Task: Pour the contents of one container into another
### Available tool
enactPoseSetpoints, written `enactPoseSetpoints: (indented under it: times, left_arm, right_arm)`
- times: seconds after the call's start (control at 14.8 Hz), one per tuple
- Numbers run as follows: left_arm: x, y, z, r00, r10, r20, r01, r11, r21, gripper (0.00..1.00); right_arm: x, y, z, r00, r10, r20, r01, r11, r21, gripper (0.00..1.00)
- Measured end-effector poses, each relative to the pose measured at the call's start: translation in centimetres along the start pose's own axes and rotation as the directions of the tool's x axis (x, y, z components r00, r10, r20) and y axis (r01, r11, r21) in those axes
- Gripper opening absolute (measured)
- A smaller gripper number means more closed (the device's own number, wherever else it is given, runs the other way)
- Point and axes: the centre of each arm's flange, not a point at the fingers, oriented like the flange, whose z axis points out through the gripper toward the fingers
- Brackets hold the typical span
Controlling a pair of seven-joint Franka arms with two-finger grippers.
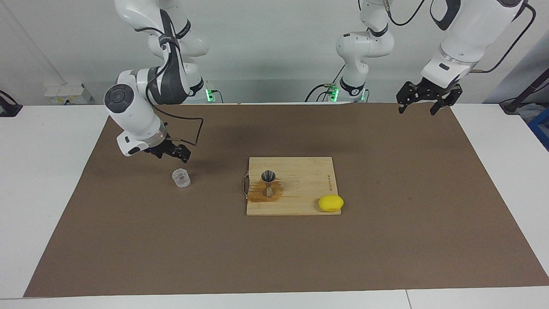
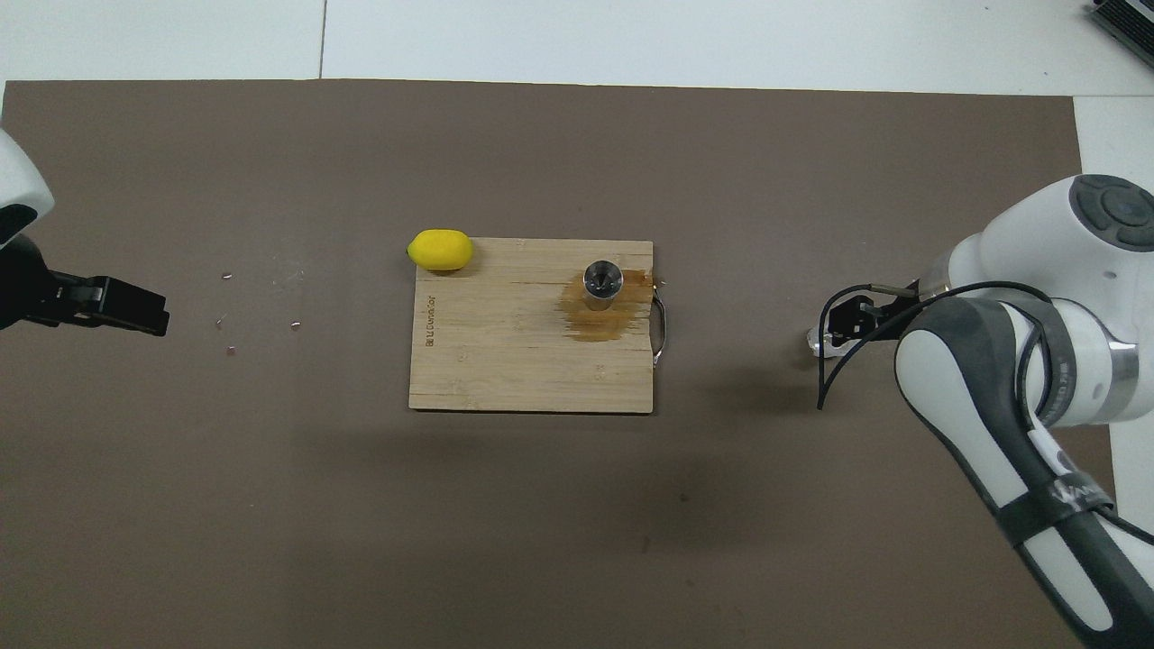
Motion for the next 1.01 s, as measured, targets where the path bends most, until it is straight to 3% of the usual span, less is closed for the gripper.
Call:
enactPoseSetpoints:
  times: [0.54, 0.81, 1.01]
  left_arm:
    - [0.0, 0.0, 0.0, 1.000, 0.000, 0.000, 0.000, 1.000, 0.000, 1.00]
    - [0.0, 0.0, 0.0, 1.000, 0.000, 0.000, 0.000, 1.000, 0.000, 1.00]
    - [0.0, 0.0, 0.0, 1.000, 0.000, 0.000, 0.000, 1.000, 0.000, 1.00]
  right_arm:
    - [-3.8, -1.6, -9.8, 0.992, -0.031, -0.125, 0.033, 0.999, 0.012, 1.00]
    - [-4.0, -1.2, -16.7, 0.981, -0.035, -0.191, 0.033, 0.999, -0.011, 1.00]
    - [-3.9, -0.8, -20.3, 0.978, -0.025, -0.207, 0.024, 1.000, -0.006, 1.00]
